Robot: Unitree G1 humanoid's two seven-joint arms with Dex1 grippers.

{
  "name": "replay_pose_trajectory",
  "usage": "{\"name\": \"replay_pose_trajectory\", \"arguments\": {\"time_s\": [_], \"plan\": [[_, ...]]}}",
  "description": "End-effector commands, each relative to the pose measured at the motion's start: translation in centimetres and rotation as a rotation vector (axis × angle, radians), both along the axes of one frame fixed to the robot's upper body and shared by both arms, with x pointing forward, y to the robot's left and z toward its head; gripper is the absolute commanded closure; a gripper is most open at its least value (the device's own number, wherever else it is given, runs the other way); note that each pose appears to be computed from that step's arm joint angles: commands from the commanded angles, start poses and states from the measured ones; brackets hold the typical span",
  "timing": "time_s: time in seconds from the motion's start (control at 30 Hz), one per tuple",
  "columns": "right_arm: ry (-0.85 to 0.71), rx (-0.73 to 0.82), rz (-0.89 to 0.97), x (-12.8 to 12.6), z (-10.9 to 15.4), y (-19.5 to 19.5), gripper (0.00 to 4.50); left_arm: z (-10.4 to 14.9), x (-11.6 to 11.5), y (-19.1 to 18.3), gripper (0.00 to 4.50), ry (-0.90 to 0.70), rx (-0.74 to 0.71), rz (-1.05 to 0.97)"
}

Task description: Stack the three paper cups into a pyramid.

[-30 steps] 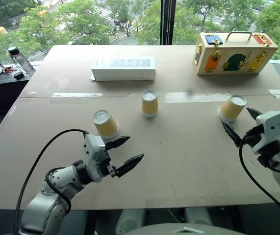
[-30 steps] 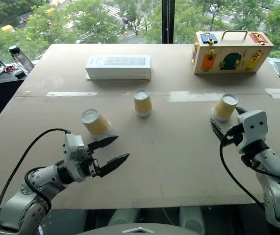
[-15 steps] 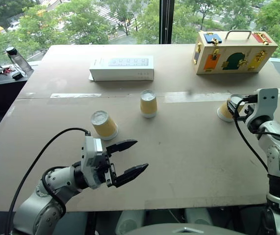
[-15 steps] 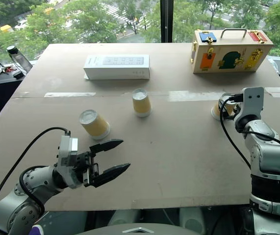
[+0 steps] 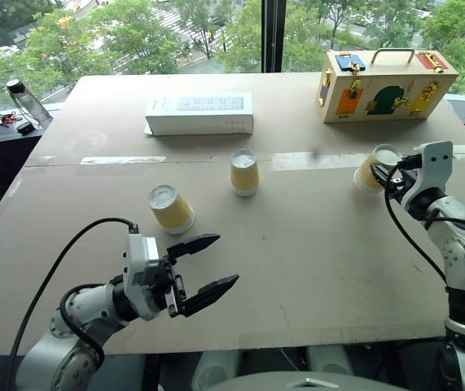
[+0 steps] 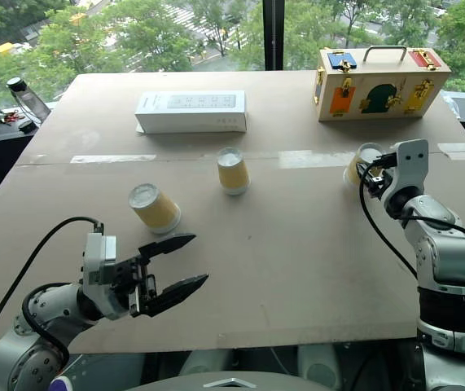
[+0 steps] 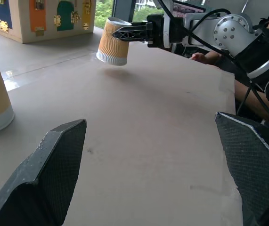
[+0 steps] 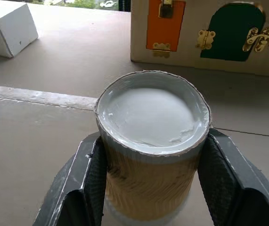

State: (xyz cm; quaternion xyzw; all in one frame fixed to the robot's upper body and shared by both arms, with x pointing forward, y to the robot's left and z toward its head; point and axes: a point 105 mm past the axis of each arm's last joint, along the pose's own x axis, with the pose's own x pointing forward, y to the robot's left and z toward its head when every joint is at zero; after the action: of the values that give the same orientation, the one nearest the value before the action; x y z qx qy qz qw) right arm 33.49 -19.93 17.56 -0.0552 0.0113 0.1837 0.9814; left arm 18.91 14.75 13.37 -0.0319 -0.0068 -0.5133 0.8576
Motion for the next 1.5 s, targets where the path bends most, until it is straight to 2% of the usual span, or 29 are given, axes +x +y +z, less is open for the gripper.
{"name": "replay_pose_trajectory", "arguments": {"time_s": [0.03,0.17,0.43,0.8,1.5], "plan": [[-0.081,-0.062,0.294,-3.0,2.1,5.1,2.54,0.2,0.0,1.0,0.00,-0.052,0.004,0.031],[-0.067,-0.072,0.582,-6.2,1.4,10.9,2.54,-0.3,-0.8,2.7,0.00,0.013,0.002,0.015],[-0.044,-0.110,0.772,-6.8,-1.0,15.4,2.54,0.7,-1.2,3.2,0.00,0.026,-0.010,0.049],[-0.050,-0.166,0.844,-5.2,-2.4,18.0,2.54,1.3,-1.7,2.5,0.00,0.038,-0.009,0.065],[-0.054,-0.192,0.821,-4.5,-2.3,17.2,2.54,1.4,-1.3,2.6,0.00,0.040,-0.006,0.059]]}}
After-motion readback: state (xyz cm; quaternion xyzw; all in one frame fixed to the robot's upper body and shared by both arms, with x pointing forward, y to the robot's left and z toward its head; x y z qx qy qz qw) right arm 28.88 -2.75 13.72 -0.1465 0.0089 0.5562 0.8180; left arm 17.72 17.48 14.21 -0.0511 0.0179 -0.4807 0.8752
